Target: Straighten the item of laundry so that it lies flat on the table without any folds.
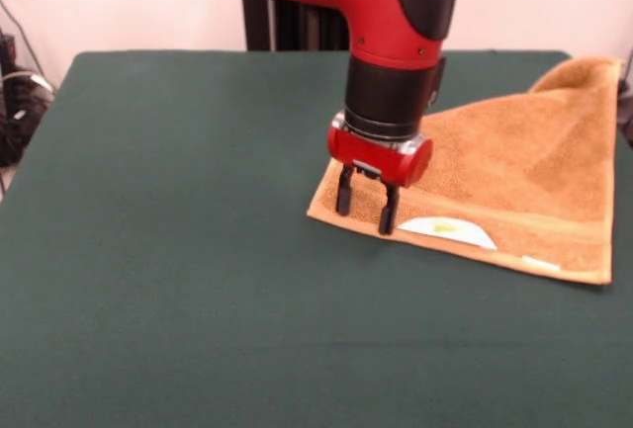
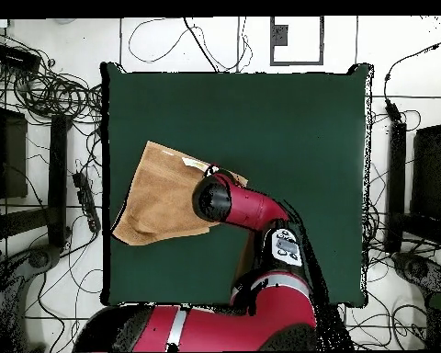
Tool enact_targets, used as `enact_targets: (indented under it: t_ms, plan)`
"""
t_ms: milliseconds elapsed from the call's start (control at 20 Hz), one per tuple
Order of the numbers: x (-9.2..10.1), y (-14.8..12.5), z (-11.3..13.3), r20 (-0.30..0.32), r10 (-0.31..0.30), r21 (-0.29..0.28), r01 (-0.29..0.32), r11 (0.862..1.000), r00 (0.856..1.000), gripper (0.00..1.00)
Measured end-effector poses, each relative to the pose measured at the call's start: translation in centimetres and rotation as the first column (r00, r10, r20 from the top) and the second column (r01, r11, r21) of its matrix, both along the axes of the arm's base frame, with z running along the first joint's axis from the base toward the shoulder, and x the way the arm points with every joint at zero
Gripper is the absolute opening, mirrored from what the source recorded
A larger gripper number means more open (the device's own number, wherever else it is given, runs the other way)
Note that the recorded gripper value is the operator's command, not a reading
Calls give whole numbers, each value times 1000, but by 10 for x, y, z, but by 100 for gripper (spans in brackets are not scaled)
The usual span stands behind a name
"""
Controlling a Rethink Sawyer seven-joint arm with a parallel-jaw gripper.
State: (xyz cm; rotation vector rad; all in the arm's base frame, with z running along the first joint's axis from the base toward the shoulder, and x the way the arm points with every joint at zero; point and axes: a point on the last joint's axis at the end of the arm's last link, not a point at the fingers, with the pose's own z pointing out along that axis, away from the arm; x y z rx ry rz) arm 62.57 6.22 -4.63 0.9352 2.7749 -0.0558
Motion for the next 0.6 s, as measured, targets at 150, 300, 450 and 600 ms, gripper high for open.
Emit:
enact_targets:
  t_ms: [150,300,450,600]
  plan:
    - [-1,1,0,0,0,-5,0,1000,1000,100]
    - [-1,2,-1,4,-2,-11,2,1000,1000,100]
    - [-1,2,-1,6,-5,-14,5,1000,1000,100]
    - [-1,3,-1,7,-11,-17,11,1000,1000,100]
